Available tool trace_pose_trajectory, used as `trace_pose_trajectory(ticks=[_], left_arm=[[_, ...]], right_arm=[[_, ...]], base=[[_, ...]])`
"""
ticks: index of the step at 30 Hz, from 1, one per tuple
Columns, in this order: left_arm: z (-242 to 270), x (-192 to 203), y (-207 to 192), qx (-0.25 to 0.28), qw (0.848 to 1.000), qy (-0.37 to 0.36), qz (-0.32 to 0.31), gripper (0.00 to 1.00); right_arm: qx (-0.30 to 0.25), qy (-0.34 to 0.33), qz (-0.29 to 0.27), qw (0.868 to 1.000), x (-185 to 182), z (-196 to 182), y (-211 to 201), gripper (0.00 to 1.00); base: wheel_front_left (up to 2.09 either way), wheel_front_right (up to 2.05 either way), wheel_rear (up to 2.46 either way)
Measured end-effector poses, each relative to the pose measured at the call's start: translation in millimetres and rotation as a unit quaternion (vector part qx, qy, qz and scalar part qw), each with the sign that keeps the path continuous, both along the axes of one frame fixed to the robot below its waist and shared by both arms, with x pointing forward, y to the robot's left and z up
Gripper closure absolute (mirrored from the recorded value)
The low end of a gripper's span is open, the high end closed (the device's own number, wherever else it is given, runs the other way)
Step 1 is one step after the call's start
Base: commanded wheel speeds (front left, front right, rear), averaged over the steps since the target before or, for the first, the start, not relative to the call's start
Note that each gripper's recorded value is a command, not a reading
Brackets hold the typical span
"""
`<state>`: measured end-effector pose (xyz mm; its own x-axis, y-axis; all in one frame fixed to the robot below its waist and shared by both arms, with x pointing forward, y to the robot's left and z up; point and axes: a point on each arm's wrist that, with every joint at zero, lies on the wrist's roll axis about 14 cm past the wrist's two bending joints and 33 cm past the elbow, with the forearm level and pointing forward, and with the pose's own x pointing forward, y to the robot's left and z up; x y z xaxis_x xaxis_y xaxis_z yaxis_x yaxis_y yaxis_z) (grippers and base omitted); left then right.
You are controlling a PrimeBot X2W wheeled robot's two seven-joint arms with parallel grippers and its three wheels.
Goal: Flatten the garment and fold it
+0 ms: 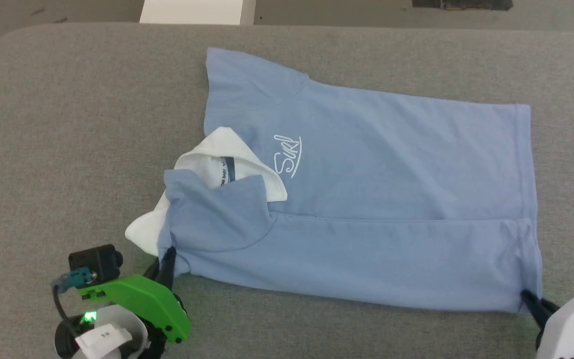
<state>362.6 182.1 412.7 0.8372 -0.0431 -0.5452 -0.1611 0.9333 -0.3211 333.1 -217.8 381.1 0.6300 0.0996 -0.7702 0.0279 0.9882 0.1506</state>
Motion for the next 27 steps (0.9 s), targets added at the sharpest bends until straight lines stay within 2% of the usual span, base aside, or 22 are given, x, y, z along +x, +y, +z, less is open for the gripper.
trace_pose_trajectory(ticks=[5,10,18,22,27], left_arm=[[22,-1,5,-0.001,1.0,-0.025,0.004,1.0],[23,-25,7,-0.013,1.0,0.002,0.017,1.0],[-15,-87,-2,-0.059,0.992,0.106,0.045,1.0],[-29,-98,-2,-0.062,0.989,0.125,0.054,1.0],[-36,-97,-3,-0.066,0.989,0.123,0.053,1.0]], right_arm=[[-0.018,-0.06,-0.003,0.998,15,35,-15,1.0],[-0.019,-0.078,-0.013,0.997,9,52,-22,1.0],[0.001,0.018,-0.043,0.999,-51,14,-22,1.0],[0.011,0.035,-0.051,0.998,-63,3,-18,1.0],[0.016,0.026,-0.053,0.998,-62,-1,-15,1.0]], base=[[0.0,0.0,0.0],[0.0,0.0,0.0],[0.0,0.0,0.0],[0.0,0.0,0.0],[0.0,0.0,0.0]])
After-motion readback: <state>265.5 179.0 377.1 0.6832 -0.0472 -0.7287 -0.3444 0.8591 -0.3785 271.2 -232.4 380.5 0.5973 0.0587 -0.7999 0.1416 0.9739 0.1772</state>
